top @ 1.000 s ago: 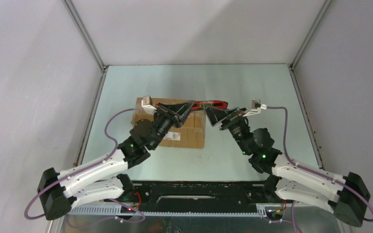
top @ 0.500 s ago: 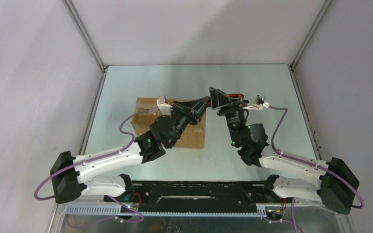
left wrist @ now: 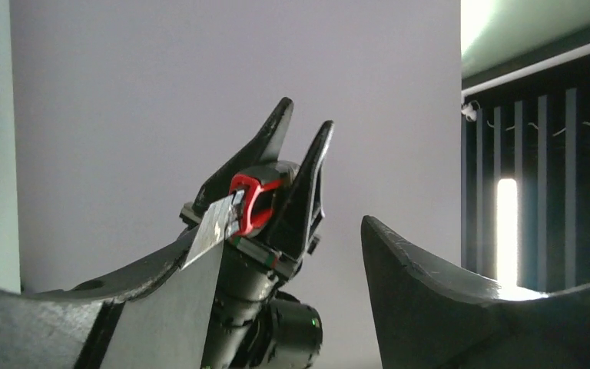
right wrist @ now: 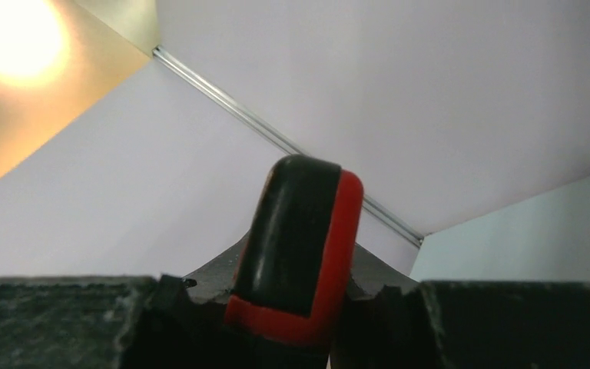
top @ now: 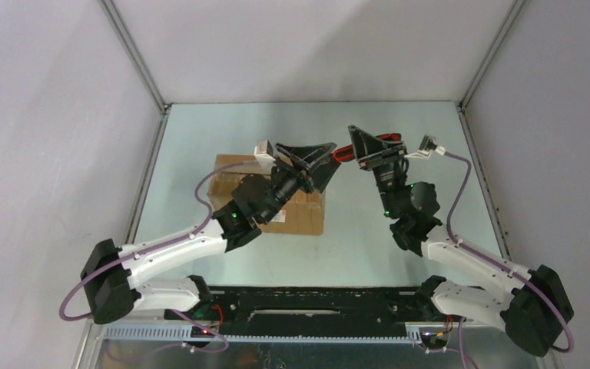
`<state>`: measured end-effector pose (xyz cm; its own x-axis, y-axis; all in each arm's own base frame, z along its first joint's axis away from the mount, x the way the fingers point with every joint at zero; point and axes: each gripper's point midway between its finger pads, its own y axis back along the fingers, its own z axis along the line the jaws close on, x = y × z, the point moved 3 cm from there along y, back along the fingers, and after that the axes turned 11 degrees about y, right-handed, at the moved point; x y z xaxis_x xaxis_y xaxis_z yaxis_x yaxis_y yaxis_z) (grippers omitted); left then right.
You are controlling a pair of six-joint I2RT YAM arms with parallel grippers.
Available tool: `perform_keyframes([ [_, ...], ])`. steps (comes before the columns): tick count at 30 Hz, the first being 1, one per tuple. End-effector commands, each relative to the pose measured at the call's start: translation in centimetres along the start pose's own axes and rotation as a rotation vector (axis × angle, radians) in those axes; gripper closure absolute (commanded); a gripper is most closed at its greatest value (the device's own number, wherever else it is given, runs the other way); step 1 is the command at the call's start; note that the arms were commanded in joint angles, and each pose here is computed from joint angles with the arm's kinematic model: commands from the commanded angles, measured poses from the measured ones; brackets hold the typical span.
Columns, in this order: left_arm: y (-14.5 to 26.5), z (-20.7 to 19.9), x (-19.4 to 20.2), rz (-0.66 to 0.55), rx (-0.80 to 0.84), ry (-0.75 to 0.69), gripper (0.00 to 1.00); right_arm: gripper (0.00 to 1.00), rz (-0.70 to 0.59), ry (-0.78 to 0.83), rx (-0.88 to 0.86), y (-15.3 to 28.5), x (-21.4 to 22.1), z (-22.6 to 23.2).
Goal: Unpack the express box
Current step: Adjust the knife.
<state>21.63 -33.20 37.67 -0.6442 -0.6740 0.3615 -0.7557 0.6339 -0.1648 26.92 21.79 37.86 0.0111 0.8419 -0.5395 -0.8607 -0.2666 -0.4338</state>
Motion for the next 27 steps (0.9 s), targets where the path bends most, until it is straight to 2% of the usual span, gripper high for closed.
perform_keyframes([
  [1, 1.3, -2.7, 0.7, 0.148, 0.052, -0.076, 0.32, 1.00, 0.087, -0.126, -0.098, 0.1, -1.4, 0.6],
  [2, 1.3, -2.8, 0.8, 0.179, 0.040, -0.109, 0.30, 1.00, 0.112, -0.140, -0.114, 0.2, -1.5, 0.6],
  [3, 1.5, -2.8, 0.9, 0.206, 0.024, -0.153, 0.23, 1.00, 0.133, -0.153, -0.108, 0.3, -1.7, 0.3],
  [6, 2.8, -2.1, 0.4, 0.266, -0.093, -0.350, 0.17, 1.00, 0.199, -0.171, -0.112, 0.9, -2.1, -0.2],
  [7, 3.2, -1.6, 0.1, 0.289, -0.128, -0.466, 0.15, 1.00, 0.215, -0.176, -0.122, 1.1, -2.4, -0.1],
  [10, 4.8, -1.1, -0.3, 0.394, -0.211, -0.684, 0.17, 1.00, 0.293, -0.174, -0.165, 1.7, -2.9, 0.5],
  [13, 5.6, -1.6, -0.4, 0.524, -0.227, -0.800, 0.15, 1.00, 0.366, -0.177, -0.241, 2.4, -3.2, 1.7],
  [15, 5.7, -2.5, 1.6, 0.679, -0.161, -0.765, 0.15, 1.00, 0.410, -0.183, -0.286, 2.8, -3.3, 2.8],
  [17, 5.1, -2.6, 2.6, 0.768, -0.157, -0.741, 0.19, 1.00, 0.440, -0.200, -0.339, 3.1, -3.4, 4.0],
  [23, 4.1, -1.0, 3.1, 0.840, -0.202, -0.727, 0.20, 1.00, 0.501, -0.298, -0.421, 3.6, -3.6, 6.1],
  [27, 3.8, -2.0, 4.5, 0.865, -0.104, -0.626, 0.21, 1.00, 0.549, -0.332, -0.409, 3.5, -2.8, 6.5],
])
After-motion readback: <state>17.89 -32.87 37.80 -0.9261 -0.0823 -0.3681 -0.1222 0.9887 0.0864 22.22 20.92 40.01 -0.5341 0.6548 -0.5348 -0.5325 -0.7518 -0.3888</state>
